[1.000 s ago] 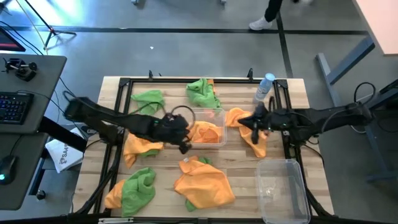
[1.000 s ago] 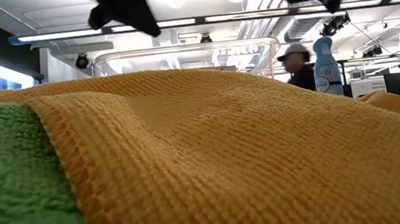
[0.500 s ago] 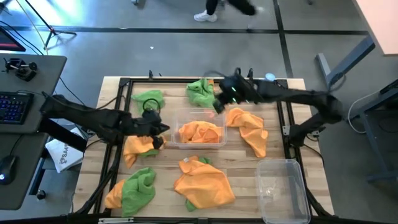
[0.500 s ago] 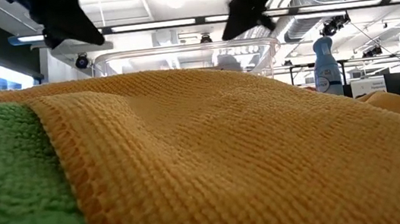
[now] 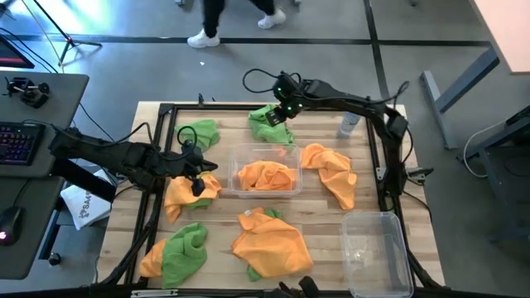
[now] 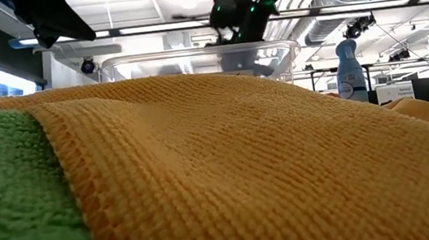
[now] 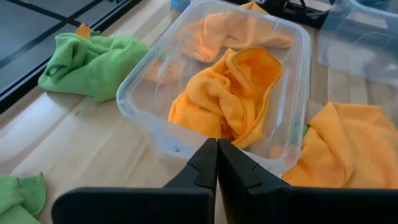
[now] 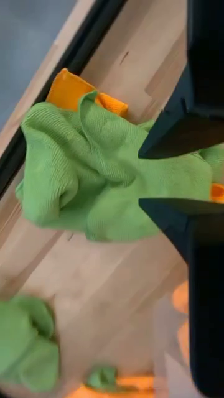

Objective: Sort microfiber towel by color & place in baskets
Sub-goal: Put the green microfiber cloth into the bottom transparent bin

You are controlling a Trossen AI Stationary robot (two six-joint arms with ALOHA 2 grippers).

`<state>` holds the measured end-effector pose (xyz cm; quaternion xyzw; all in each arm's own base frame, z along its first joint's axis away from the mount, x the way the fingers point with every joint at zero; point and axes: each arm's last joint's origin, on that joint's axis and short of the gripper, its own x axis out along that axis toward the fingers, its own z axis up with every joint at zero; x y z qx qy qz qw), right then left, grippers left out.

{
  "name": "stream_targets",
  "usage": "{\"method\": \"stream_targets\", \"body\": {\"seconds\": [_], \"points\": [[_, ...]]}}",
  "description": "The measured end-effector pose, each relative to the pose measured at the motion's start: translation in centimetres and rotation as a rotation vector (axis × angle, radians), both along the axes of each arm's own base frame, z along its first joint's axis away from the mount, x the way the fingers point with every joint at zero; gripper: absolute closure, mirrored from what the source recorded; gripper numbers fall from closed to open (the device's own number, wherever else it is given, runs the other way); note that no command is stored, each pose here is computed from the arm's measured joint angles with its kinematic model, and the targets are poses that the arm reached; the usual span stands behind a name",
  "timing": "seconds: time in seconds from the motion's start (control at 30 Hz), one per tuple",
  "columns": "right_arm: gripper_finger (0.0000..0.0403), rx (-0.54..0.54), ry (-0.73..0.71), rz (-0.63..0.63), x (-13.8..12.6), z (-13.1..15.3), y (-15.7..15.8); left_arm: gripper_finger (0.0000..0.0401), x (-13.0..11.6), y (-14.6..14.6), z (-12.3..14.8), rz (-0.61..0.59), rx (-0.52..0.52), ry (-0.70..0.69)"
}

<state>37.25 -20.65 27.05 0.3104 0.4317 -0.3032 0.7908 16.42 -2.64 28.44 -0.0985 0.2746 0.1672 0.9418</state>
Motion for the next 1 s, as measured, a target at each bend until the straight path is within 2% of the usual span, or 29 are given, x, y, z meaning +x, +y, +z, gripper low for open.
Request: {"method": "stream_targets", "body": {"seconds": [0.2, 0.33, 0.7, 1.0], "points": [[0.0231, 0.047, 0.068, -0.024, 1.1, -2.2, -1.1, 0.0401, -0.1, 0.0, -0.2, -0.025, 0.007, 0.032], [0.0212, 0.076, 0.104, -0.04, 1.3, -3.6, -1.2, 0.0401, -0.2, 0.0, -0.3, -0.032, 0.008, 0.051], [0.021, 0.164, 0.227, -0.074, 1.1, -6.6, -1.6, 0.0401, -0.3, 0.0, -0.4, -0.031, 0.01, 0.059], [0.022, 0.201, 0.18, -0.039, 1.4, -6.7, -1.7, 0.0401, -0.3, 0.0, -0.4, -0.031, 0.01, 0.059]]}}
